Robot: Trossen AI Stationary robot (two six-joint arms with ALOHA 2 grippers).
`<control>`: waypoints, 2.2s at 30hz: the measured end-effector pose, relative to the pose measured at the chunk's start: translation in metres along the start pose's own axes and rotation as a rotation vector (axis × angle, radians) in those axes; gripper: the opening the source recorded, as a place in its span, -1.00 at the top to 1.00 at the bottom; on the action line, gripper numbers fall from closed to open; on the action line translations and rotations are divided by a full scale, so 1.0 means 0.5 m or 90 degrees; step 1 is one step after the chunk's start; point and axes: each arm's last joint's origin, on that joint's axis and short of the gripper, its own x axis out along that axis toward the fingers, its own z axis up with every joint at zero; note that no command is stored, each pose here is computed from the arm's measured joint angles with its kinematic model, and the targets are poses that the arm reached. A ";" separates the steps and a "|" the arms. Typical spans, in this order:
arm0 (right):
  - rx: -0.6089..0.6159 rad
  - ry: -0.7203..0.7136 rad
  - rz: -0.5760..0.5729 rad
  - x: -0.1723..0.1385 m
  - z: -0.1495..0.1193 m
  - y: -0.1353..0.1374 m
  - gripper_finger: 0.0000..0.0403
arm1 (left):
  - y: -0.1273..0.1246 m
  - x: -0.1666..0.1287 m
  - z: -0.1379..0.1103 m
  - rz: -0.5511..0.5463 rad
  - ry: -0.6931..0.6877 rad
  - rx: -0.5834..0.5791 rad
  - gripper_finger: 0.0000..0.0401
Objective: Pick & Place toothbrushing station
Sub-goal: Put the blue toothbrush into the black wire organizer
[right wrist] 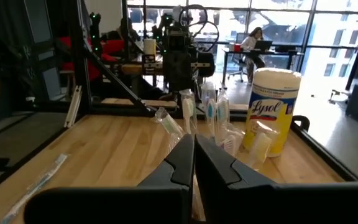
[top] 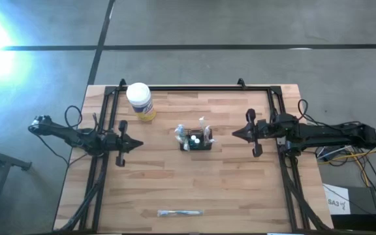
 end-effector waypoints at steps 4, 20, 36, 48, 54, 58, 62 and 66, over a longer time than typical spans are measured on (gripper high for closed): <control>0.031 0.024 0.000 0.010 -0.011 -0.002 0.96 | -0.003 -0.001 -0.020 -0.025 0.030 -0.005 0.99; 0.102 0.139 -0.055 0.065 0.047 0.032 0.96 | -0.002 -0.002 -0.023 -0.016 0.024 -0.017 0.93; 0.005 0.236 -0.047 0.230 0.172 0.298 0.96 | 0.006 -0.011 -0.010 0.026 -0.018 -0.049 0.92; 0.083 0.399 -0.002 0.448 0.117 0.449 0.67 | 0.006 -0.013 -0.008 0.025 -0.025 -0.060 0.97; 0.091 0.498 -0.011 0.533 0.087 0.487 0.30 | 0.007 -0.013 -0.004 0.024 -0.029 -0.071 0.93; 0.067 0.596 -0.047 0.564 0.056 0.498 0.12 | 0.007 -0.013 -0.003 0.024 -0.029 -0.081 0.90; 0.054 0.644 -0.050 0.595 0.020 0.513 0.00 | 0.007 -0.013 -0.003 0.024 -0.029 -0.091 0.92; 0.072 0.674 -0.007 0.624 -0.013 0.521 -0.03 | 0.007 -0.013 -0.003 0.023 -0.029 -0.090 0.96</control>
